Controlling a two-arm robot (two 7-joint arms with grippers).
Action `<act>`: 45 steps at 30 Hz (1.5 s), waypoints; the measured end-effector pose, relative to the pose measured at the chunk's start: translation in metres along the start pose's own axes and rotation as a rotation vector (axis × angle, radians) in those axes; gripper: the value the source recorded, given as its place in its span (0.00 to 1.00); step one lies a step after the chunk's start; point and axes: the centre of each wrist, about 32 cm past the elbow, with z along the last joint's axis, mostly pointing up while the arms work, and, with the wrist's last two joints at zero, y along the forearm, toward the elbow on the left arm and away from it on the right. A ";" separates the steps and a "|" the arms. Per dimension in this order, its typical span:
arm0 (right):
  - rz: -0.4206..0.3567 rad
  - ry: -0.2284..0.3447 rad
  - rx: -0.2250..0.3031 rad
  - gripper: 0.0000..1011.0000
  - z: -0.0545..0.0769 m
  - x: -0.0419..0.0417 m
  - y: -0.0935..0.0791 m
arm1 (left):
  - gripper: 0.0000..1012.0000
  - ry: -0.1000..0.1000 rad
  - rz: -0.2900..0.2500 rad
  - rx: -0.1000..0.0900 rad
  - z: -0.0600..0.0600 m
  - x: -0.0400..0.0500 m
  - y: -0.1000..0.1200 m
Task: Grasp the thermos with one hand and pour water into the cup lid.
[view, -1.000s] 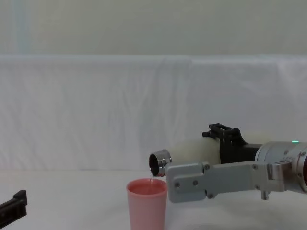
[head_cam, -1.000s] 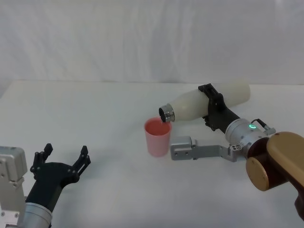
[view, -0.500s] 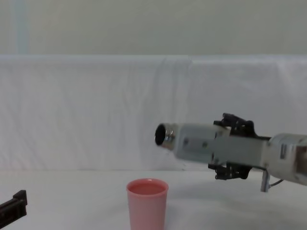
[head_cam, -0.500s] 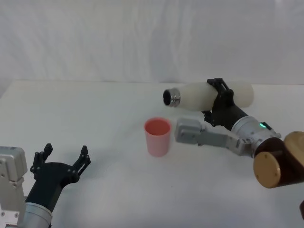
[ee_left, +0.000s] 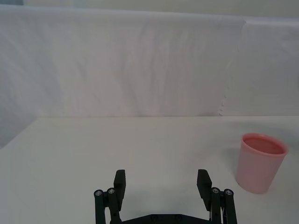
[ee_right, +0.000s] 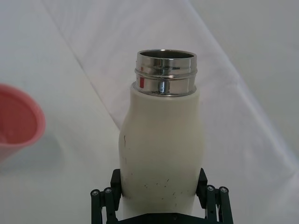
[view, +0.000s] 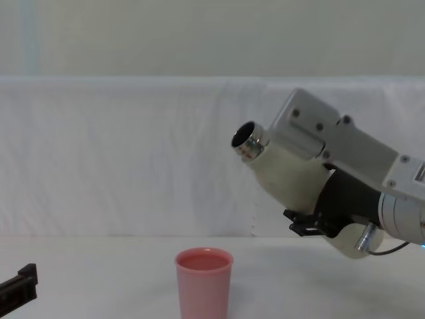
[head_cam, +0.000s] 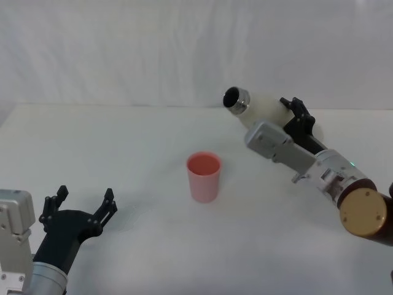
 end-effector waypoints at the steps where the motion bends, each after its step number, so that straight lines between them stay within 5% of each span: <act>1: 0.000 0.033 0.000 0.94 -0.001 0.0002 -0.001 | 0.99 0.000 0.000 0.000 0.000 0.0000 0.000; 16: -0.016 0.436 -0.004 0.94 -0.006 0.0029 -0.010 | 0.99 0.000 0.000 0.000 0.000 0.0000 0.000; 32: -0.009 0.734 -0.003 0.94 -0.013 -0.0042 -0.014 | 0.99 0.000 0.000 0.000 0.000 0.0000 0.000; 45: 0.035 0.817 0.007 0.94 -0.014 -0.0149 -0.012 | 0.99 0.000 0.000 0.000 0.000 0.0000 0.000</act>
